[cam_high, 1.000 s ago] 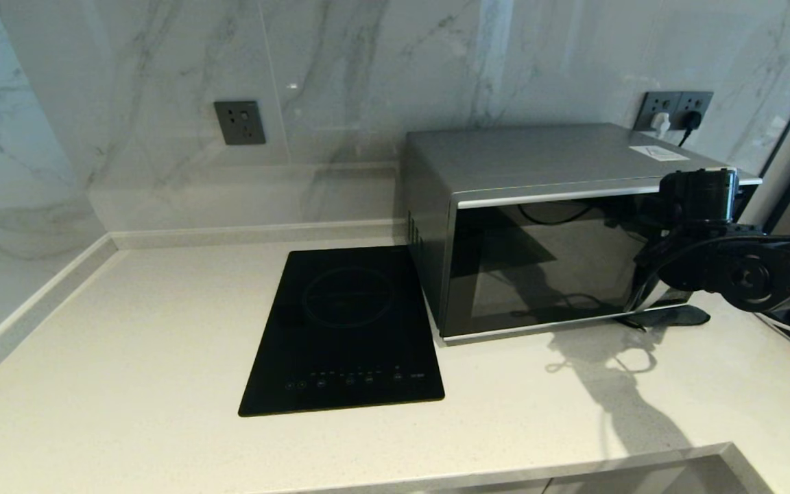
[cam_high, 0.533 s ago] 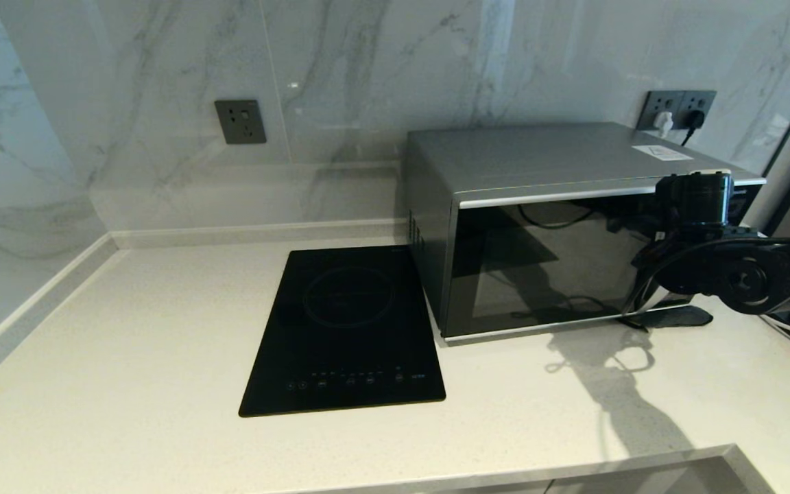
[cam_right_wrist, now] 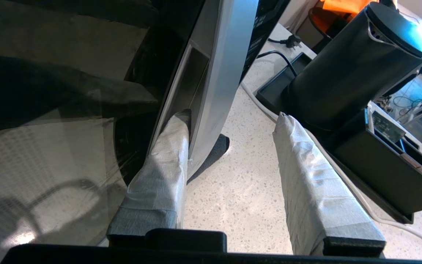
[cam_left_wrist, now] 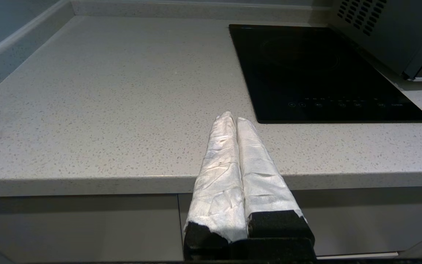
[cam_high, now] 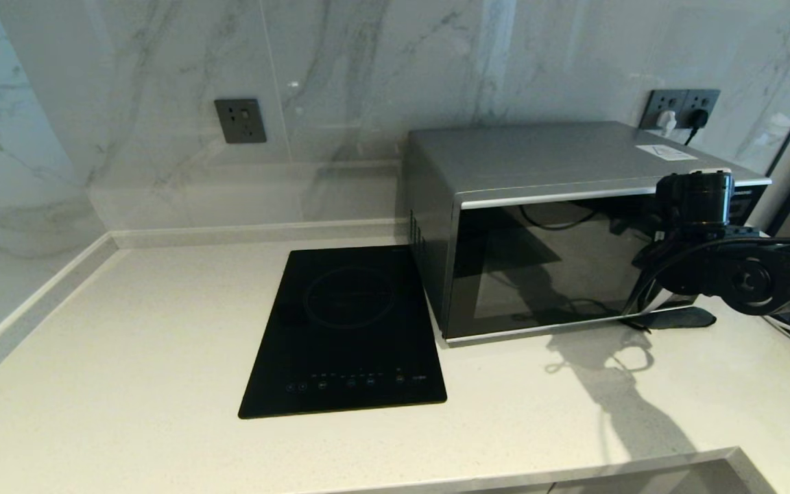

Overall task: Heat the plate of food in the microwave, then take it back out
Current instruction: Open the microwave oven

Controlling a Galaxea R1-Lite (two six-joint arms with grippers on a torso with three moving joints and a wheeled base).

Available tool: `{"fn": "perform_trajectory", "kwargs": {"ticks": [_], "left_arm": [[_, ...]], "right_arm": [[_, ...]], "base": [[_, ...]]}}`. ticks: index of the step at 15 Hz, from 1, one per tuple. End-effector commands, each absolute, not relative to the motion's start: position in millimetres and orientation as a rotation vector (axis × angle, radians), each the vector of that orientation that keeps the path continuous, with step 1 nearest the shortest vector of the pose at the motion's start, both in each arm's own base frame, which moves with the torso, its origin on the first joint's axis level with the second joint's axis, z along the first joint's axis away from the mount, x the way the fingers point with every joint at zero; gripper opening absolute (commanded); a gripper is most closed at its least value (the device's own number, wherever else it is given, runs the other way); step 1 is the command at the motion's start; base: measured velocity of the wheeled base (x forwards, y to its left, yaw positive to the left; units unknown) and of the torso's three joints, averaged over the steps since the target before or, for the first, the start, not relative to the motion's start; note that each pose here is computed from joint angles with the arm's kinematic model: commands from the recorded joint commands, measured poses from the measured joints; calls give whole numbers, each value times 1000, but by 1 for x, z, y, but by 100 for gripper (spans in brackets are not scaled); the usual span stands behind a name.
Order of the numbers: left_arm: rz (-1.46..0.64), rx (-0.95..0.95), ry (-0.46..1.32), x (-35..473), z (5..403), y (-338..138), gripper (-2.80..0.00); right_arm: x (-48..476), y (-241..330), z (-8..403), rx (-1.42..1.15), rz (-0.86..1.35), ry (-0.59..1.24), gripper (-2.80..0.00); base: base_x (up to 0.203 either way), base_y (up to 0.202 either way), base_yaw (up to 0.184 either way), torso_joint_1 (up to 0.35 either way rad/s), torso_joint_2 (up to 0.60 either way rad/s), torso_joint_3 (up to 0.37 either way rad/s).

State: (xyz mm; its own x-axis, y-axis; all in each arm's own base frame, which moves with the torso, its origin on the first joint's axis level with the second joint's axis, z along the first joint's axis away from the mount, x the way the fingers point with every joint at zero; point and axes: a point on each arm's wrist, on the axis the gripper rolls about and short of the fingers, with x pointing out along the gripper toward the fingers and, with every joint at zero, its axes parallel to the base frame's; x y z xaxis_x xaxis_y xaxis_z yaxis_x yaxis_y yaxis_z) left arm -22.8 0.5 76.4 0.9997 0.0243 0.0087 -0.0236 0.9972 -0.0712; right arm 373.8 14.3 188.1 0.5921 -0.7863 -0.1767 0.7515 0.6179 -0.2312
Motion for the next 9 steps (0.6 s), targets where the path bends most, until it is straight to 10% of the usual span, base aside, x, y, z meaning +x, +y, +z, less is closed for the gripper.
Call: {"fn": "perform_trajectory", "kwargs": {"ticks": [1,9], "left_arm": [[24,-72,-9,-23,76,0,-280],[24,-72,-9,-23,76,0,-280]], "right_arm": [[369,14,194,-130,-907,259,-280],[366,14,186,-143,-906,283,-280]], "base": [[0,0,0,0,0,0],[0,0,0,0,0,0]]}}
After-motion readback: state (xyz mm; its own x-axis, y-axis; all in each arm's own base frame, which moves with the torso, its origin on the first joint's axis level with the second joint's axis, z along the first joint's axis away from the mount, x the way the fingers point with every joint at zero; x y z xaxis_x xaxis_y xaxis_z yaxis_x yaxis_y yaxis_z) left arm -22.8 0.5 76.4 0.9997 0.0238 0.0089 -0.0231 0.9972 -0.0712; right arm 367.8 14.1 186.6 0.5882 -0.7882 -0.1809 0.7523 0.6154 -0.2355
